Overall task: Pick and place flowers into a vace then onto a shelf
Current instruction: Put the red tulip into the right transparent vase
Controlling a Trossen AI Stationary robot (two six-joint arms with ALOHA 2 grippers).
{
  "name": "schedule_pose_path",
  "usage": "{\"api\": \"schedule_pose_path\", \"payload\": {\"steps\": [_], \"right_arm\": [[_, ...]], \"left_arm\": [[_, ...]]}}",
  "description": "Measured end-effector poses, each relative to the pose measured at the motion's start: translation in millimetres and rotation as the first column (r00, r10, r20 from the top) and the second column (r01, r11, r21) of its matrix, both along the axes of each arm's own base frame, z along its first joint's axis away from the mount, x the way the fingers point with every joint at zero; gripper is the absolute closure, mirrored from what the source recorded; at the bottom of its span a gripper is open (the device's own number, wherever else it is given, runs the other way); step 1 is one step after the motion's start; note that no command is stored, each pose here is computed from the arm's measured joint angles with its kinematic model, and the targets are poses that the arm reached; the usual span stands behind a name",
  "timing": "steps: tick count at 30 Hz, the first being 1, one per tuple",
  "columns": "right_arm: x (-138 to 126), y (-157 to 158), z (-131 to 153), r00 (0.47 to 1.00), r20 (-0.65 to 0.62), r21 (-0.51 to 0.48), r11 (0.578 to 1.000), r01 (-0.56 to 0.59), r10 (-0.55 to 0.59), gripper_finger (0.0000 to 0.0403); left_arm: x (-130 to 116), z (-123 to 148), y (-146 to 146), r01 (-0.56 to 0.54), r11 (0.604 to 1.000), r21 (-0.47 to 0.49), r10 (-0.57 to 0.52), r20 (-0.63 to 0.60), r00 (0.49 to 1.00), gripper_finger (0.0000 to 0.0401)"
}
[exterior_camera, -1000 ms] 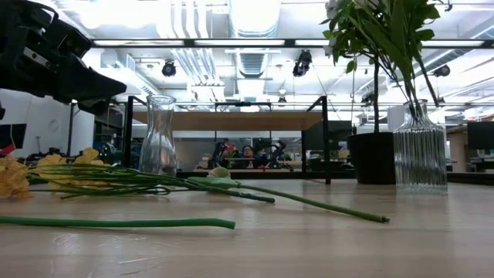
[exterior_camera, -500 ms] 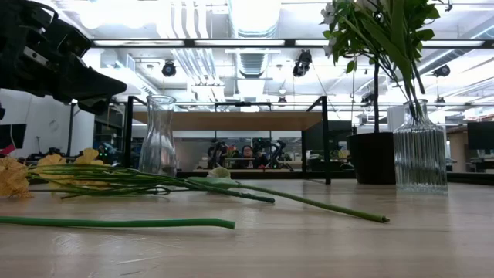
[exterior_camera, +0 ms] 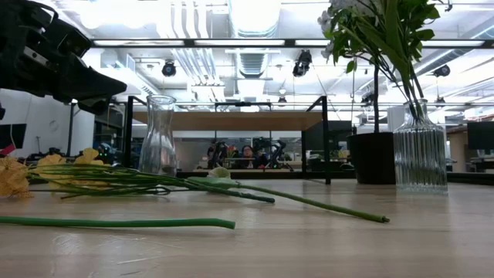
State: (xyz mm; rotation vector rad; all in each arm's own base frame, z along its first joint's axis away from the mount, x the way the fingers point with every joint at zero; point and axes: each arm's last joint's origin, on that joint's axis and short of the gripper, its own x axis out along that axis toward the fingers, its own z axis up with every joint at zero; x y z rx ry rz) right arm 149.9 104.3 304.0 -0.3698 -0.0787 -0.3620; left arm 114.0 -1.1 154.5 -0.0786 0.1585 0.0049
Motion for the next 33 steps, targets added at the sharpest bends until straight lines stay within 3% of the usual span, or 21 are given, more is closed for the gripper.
{"api": "schedule_pose_path", "payload": {"steps": [13, 23, 33], "right_arm": [[3, -4, -17, 0.999, 0.012, -0.034, 0.999, -0.037, 0.037, 0.0391], [1, -5, -13, 0.995, 0.067, -0.069, 0.996, -0.064, 0.068, 0.0391], [1, -5, -17, 0.994, 0.077, -0.016, 0.997, -0.075, 0.076, 0.0391]], "left_arm": [[0, 0, 0, 0.0, 1.0, 0.0, 0.0, 0.0, 1.0, 0.0401], [0, 0, 0, -0.001, 1.0, 0.0, 0.001, -0.001, 1.0, 0.0401], [0, 0, 0, -0.001, 1.0, 0.0, 0.001, 0.0, 1.0, 0.0401]]}}
